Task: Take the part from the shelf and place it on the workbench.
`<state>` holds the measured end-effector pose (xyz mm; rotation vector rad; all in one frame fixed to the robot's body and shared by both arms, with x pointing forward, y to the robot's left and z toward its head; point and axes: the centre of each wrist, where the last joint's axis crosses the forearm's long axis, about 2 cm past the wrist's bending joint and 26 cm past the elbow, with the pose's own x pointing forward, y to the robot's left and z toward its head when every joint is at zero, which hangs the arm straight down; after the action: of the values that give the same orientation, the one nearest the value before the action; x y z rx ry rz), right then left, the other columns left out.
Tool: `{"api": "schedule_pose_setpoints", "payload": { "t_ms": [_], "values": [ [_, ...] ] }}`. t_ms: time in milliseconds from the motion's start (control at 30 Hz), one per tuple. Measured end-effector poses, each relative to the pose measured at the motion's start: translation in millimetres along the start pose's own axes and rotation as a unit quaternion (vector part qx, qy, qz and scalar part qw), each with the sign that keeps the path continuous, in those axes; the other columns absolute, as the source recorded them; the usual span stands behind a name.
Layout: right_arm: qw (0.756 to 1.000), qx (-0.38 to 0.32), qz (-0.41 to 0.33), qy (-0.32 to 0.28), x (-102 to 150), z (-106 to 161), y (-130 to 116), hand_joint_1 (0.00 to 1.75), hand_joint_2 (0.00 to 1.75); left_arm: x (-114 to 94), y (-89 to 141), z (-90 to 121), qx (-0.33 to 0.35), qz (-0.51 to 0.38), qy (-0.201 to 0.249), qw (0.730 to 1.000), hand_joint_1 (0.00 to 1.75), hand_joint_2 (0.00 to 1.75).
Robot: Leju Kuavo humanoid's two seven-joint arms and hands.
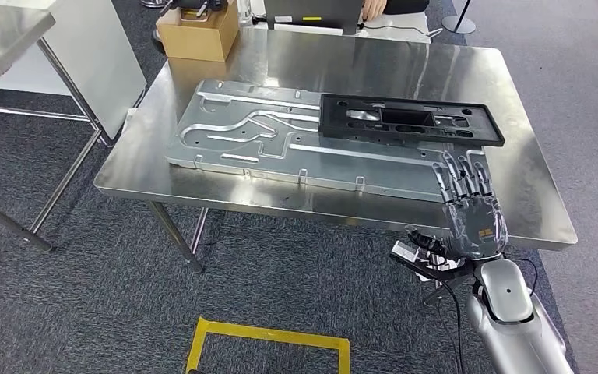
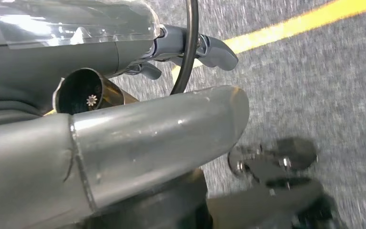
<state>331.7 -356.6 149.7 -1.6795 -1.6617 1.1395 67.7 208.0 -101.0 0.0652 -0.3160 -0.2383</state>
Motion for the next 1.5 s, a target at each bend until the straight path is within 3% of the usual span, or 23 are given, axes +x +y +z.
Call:
{"api": "schedule_pose_setpoints", "payload": {
  "t_ms": [300, 367, 433, 500, 567, 667, 767, 833, 900, 1000, 1200, 1267, 1500],
  "values": [
    [0.998, 0.045, -0.038, 0.009, 12.2, 7.9, 6.2, 0.00, 0.00, -1.4, -0.2, 0.2, -0.001, 0.002, 0.002, 1.000, 0.00, 0.00],
    [0.993, 0.091, -0.074, 0.028, 17.6, 17.0, 14.0, 0.00, 0.00, -1.5, -0.1, 0.2, 0.000, 0.002, 0.002, 1.000, 0.00, 0.00],
    [0.967, 0.182, -0.159, 0.079, 25.8, 40.4, 34.8, 0.00, 0.00, -0.8, 0.4, 0.0, 0.002, 0.003, 0.002, 1.000, 0.00, 0.00],
    [0.912, 0.281, -0.256, 0.153, 37.3, 85.1, 63.8, 0.00, 0.00, -0.3, 0.8, -0.1, 0.003, 0.001, 0.002, 1.000, 0.00, 0.00],
    [0.837, 0.378, -0.309, 0.249, 52.1, 148.6, 86.2, 0.00, 0.00, -1.7, 0.6, 0.1, 0.002, -0.002, 0.008, 1.000, 0.00, 0.00],
    [0.684, 0.517, -0.326, 0.398, 75.1, 244.0, 90.9, 0.00, 0.00, -5.1, 0.5, 0.5, 0.003, -0.005, 0.015, 1.000, 0.00, 0.00],
    [0.522, 0.601, -0.310, 0.520, 97.2, 308.4, 78.2, 0.00, 0.00, -9.0, 1.0, 0.9, 0.006, -0.004, 0.015, 1.000, 0.00, 0.00],
    [0.456, 0.616, -0.306, 0.564, 109.4, 330.9, 70.3, 0.00, 0.00, -9.9, 1.5, 0.9, 0.008, -0.004, 0.015, 1.000, 0.00, 0.00],
    [0.424, 0.616, -0.313, 0.586, 117.6, 340.7, 66.1, 0.00, 0.00, -8.5, 2.5, 0.5, 0.010, -0.005, 0.014, 1.000, 0.00, 0.00],
    [0.410, 0.609, -0.325, 0.596, 123.3, 343.4, 64.5, 0.00, 0.00, -5.0, 3.9, -0.2, 0.011, -0.008, 0.010, 1.000, 0.00, 0.00],
    [0.455, 0.594, -0.362, 0.556, 136.8, 343.0, 62.7, 0.00, 0.00, -5.0, 5.6, -0.6, 0.008, -0.016, 0.009, 1.000, 0.00, 0.00],
    [0.459, 0.595, -0.364, 0.551, 139.3, 343.1, 62.2, 0.00, 0.00, -6.1, 5.5, -0.5, 0.007, -0.017, 0.010, 1.000, 0.00, 0.00],
    [0.434, 0.608, -0.355, 0.562, 146.0, 343.9, 60.7, 0.00, 0.00, -3.8, 7.2, -1.1, 0.010, -0.021, 0.003, 1.000, 0.00, 0.00]
  ]
}}
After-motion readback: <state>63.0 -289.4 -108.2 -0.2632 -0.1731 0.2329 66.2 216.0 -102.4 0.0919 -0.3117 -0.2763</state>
